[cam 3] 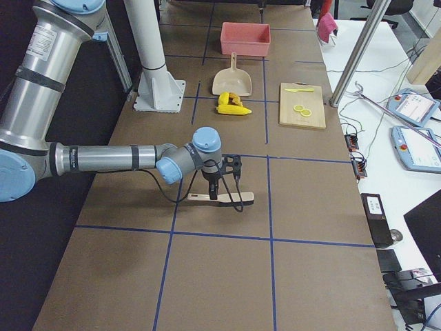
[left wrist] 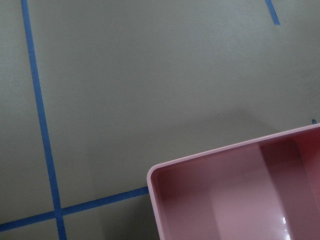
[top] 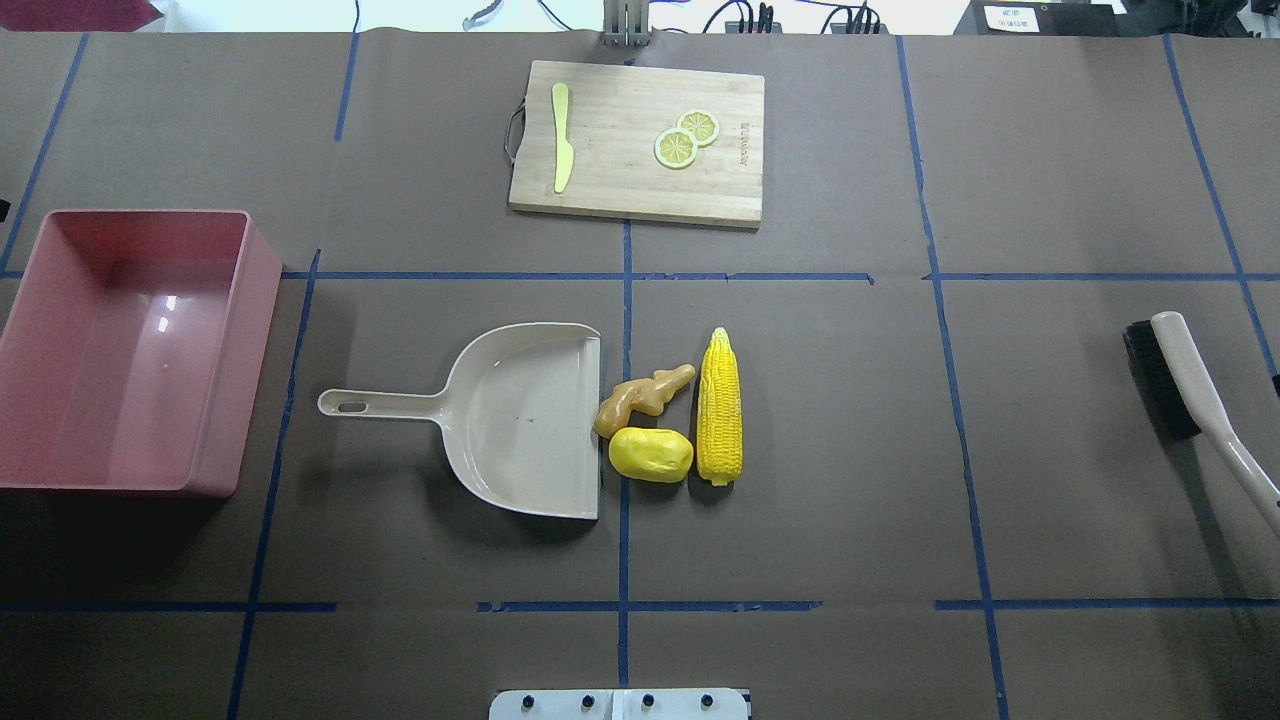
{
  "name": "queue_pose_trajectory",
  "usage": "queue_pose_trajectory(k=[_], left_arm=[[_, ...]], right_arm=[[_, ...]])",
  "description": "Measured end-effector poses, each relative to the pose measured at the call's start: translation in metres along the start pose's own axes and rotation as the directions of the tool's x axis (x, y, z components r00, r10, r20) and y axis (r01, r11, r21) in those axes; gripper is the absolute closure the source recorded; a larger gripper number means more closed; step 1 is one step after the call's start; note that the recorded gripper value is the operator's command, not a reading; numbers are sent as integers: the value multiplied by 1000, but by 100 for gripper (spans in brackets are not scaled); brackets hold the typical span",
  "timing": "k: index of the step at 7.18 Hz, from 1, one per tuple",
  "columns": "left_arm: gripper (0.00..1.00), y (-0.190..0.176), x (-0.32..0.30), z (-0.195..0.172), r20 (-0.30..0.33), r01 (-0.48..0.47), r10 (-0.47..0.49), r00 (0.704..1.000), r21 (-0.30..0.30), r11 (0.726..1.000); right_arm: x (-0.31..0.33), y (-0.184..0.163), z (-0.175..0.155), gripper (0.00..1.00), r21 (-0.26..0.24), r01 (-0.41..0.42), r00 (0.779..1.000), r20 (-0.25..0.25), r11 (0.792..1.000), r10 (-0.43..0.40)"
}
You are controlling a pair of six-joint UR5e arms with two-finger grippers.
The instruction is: Sweep and dump trash into bin
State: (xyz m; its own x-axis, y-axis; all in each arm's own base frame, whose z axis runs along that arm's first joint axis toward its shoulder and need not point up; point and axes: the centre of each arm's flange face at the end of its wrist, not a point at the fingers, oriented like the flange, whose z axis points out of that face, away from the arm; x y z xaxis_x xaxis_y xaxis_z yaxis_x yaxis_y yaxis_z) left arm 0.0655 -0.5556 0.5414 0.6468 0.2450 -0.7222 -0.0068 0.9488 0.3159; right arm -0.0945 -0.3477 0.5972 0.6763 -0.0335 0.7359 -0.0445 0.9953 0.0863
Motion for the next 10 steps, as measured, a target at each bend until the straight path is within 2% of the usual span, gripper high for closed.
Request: queue_pose_trajectory(k=[2, 3, 4, 5, 6, 10], left_arm=[[0, 0, 0, 0, -1, 0, 0, 1000, 0, 1000], [0, 0, 1, -1, -2, -1, 1, 1000, 2, 1000], [0, 0, 1, -1, -2, -2, 2, 1000, 3, 1000], [0, 0, 1, -2, -2, -3, 3, 1000, 5, 1000], [0, 0, 1, -2, -2, -4, 4, 1000, 5, 1000], [1, -1, 2, -2, -3, -3, 3, 1000, 7, 1000]], right_arm=[[8, 17, 35, 0, 18, 6, 1000, -16, 1000, -6], [5, 21, 46, 0, 10, 20, 999, -28, 1000, -20], [1, 25, 55, 13, -4, 35, 999, -34, 999, -35], [0, 28, 64, 67, -18, 45, 998, -42, 999, -46], [1, 30, 69, 98, -28, 47, 998, -49, 999, -48], [4, 32, 75, 100, -43, 44, 998, -54, 998, -46]])
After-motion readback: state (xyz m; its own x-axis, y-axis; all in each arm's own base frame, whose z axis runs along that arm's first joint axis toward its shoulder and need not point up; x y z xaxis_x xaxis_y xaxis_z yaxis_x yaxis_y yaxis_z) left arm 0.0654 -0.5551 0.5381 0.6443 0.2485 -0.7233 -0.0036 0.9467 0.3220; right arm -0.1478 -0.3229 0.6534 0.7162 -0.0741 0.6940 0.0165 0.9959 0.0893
